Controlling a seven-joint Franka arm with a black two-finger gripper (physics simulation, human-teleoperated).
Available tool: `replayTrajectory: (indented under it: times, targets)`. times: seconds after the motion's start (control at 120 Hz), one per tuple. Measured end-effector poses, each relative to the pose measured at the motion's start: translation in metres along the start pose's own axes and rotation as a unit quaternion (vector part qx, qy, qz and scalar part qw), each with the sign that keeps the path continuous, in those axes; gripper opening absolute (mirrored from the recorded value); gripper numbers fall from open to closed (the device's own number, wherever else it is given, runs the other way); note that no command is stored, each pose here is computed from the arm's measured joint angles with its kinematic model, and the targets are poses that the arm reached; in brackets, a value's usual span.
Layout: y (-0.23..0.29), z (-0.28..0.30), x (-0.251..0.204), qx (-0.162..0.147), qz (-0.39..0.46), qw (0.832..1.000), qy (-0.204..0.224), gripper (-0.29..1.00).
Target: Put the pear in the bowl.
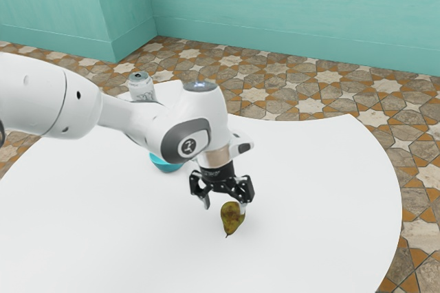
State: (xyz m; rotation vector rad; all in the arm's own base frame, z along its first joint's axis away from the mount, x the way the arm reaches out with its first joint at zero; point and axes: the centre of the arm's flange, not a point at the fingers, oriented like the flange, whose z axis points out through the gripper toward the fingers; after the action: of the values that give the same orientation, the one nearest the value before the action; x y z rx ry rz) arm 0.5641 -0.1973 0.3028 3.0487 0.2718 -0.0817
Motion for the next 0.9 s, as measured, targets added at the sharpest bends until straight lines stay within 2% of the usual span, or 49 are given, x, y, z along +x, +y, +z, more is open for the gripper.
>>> replayTrajectory:
  times: [0.417,0.9]
  targets:
    - [0.0,0.023,0.015,-0.014,0.007,1.0,0.026,0.7]
    - [0.0,0.052,0.031,-0.007,0.029,0.999,0.029,0.7]
